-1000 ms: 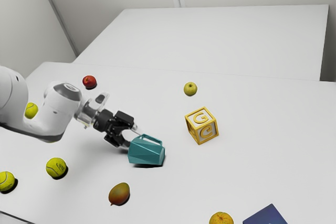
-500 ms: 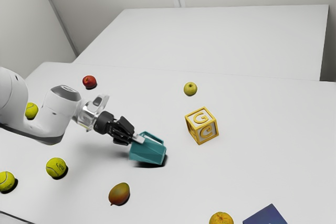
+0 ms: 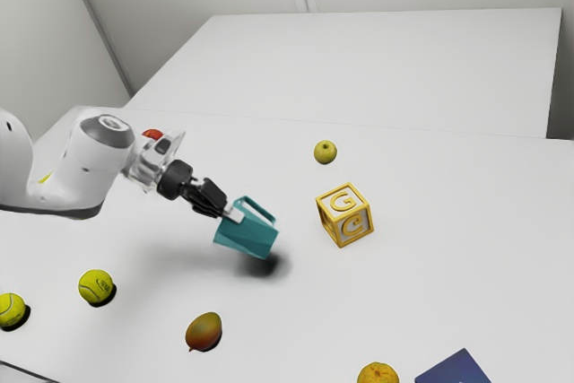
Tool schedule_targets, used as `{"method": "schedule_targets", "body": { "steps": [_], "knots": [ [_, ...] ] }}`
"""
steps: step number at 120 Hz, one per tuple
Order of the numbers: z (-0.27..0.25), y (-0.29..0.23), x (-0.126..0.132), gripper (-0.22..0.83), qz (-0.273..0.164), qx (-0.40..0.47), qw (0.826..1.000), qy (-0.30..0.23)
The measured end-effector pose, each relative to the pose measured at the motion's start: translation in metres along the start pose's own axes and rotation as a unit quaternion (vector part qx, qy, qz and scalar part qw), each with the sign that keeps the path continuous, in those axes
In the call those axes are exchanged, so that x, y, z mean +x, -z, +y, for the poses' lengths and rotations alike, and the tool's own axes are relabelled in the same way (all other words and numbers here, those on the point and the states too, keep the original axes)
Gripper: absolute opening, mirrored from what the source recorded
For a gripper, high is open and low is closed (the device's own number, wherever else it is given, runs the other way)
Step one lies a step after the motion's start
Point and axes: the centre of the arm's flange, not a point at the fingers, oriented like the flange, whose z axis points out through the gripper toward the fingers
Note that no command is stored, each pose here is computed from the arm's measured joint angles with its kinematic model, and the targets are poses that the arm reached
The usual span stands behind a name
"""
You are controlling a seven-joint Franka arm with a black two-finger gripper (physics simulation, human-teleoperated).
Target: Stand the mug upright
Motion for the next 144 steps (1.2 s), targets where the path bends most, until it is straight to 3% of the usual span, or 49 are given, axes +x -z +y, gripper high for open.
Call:
{"method": "schedule_targets", "body": {
  "steps": [25, 56, 109, 144],
  "knots": [
    [0.022, 0.025, 0.035, -0.16, -0.083, 0.155, 0.982, -0.062],
    [0.049, 0.037, 0.062, -0.17, -0.154, 0.318, 0.931, -0.089],
    [0.044, -0.021, 0.063, -0.17, -0.151, 0.419, 0.892, -0.077],
    [0.019, -0.034, 0.062, -0.17, -0.137, 0.436, 0.889, -0.034]
  ]
}}
